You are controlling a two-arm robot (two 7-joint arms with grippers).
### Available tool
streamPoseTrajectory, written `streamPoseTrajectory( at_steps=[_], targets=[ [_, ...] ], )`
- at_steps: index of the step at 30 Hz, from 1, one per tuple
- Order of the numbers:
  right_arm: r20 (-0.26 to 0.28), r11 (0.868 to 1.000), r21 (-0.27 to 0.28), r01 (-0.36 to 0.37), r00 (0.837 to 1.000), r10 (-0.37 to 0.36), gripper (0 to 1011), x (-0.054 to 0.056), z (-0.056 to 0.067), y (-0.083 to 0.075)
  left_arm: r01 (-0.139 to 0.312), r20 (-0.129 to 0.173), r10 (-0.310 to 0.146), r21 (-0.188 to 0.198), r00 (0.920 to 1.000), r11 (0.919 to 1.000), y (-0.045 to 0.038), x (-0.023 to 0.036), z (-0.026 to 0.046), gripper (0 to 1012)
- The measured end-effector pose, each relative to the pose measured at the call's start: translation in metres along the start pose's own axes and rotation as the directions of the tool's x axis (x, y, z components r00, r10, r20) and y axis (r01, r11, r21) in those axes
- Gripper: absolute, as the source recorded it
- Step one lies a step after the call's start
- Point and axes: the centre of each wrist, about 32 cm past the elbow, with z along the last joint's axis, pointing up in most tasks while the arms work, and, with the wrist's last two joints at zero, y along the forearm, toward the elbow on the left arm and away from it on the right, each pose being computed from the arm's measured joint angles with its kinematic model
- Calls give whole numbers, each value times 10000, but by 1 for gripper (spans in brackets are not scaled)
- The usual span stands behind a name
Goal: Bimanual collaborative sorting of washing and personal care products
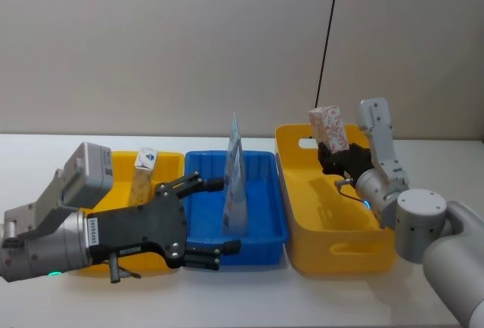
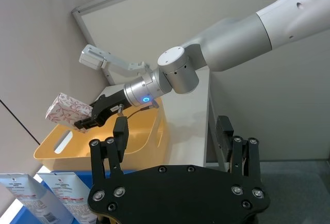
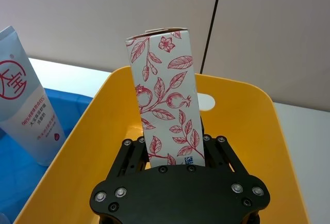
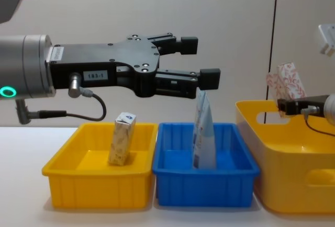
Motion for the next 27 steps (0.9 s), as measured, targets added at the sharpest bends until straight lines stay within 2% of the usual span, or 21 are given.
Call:
streamPoseTrajectory(
  at_steps=[11, 12, 14, 15, 17, 18, 19, 21, 22, 25, 27],
  targets=[
    [130, 10000, 68, -8, 9999, 7, 375, -17, -12, 34, 0, 0, 0, 0, 10000, 10000, 0, 0, 0, 1001],
    [150, 9999, 108, -13, 9999, 11, 430, -21, -9, 37, 0, 0, 0, 0, 10000, 10000, 0, 0, 0, 1001],
    [174, 9998, 175, -31, 9998, 28, 472, -27, -4, 41, 0, -1, 0, -1, 10000, 10000, 0, 0, 0, 1001],
    [178, 9998, 193, -35, 9998, 31, 536, -28, -3, 42, 0, 0, 0, 0, 10000, 10000, 0, 0, 0, 1001],
    [189, 9997, 227, -45, 9998, 40, 570, -29, -1, 42, 0, 0, 0, 0, 10000, 10000, 0, 0, 0, 1002],
    [205, 9997, 259, -52, 9998, 46, 644, -29, 1, 43, 0, -1, 0, 0, 10000, 10000, 0, 0, 0, 1001],
    [205, 9997, 259, -52, 9998, 46, 644, -29, 1, 43, 1, 0, -1, 1, 10000, 10000, 0, 0, 0, 1001],
    [229, 9995, 320, -64, 9997, 57, 705, -31, 10, 44, 0, 0, 0, 0, 10000, 10000, 0, 0, 0, 1001],
    [237, 9993, 367, -74, 9997, 65, 768, -32, 16, 44, 0, 0, 0, 0, 10000, 10000, 0, 0, 0, 1001],
    [260, 9991, 415, -94, 9996, 83, 825, -35, 21, 41, 0, 0, 0, 0, 10000, 10000, 0, 0, 0, 1001],
    [280, 9987, 500, -121, 9996, 107, 899, -35, 34, 35, 0, 0, 0, 0, 10000, 10000, 0, 0, 0, 1001]
  ],
)
